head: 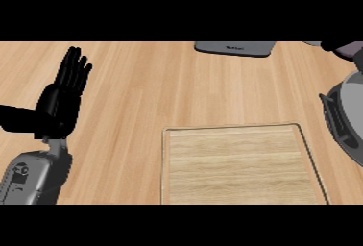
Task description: Pick the eggplant from the tray and place it in the pot
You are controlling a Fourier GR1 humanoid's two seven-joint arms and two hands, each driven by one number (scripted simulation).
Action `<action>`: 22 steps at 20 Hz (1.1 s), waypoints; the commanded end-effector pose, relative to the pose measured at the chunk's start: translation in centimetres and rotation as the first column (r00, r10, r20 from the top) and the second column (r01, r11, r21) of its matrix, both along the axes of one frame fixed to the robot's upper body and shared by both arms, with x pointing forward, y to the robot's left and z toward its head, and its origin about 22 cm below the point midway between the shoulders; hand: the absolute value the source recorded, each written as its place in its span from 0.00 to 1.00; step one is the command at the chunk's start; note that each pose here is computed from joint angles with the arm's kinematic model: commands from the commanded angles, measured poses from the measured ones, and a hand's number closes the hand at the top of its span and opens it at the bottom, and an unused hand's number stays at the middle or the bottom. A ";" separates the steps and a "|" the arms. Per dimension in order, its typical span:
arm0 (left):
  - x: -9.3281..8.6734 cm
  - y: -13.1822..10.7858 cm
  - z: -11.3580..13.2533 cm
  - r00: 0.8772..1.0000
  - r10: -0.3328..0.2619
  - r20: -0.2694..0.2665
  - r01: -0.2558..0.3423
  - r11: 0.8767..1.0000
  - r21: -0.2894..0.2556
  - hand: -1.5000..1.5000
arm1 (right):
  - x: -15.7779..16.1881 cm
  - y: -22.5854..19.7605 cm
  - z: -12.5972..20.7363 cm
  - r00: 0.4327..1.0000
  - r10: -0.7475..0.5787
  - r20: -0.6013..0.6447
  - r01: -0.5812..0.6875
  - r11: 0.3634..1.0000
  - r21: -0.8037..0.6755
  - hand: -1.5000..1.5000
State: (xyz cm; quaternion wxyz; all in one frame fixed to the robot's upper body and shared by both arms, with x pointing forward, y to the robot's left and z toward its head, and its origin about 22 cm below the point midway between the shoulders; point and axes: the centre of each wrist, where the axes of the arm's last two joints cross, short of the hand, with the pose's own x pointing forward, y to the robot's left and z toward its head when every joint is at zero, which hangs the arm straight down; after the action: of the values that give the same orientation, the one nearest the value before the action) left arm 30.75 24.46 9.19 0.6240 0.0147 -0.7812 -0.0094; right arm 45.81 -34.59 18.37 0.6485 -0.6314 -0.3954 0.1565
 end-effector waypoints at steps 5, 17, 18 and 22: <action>0.2 -0.6 0.0 1.000 -0.018 0.008 0.018 1.000 0.001 0.50 | 1.0 1.8 3.1 0.832 -0.434 0.346 0.496 0.861 -0.114 1.00; 0.3 2.0 -1.5 0.995 0.095 -0.030 -0.095 0.996 -0.001 0.50 | 0.8 2.5 -0.5 0.752 -0.613 0.242 0.656 0.733 -0.181 1.00; -1.0 3.0 -1.9 0.995 0.090 -0.029 -0.091 0.996 -0.005 0.50 | 0.6 2.4 -1.5 0.736 -0.631 0.246 0.673 0.721 -0.163 1.00; -1.5 2.9 -1.4 0.996 0.082 -0.035 -0.082 0.997 0.006 0.50 | -0.4 0.9 -4.4 0.743 -0.620 0.252 0.664 0.729 -0.166 1.00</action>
State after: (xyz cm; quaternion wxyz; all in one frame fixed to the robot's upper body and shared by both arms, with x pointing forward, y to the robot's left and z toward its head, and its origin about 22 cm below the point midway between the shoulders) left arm 30.29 26.82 7.96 0.6354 0.0457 -0.7706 0.0175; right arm 45.97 -33.60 16.58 0.5288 -0.8210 -0.2153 0.0007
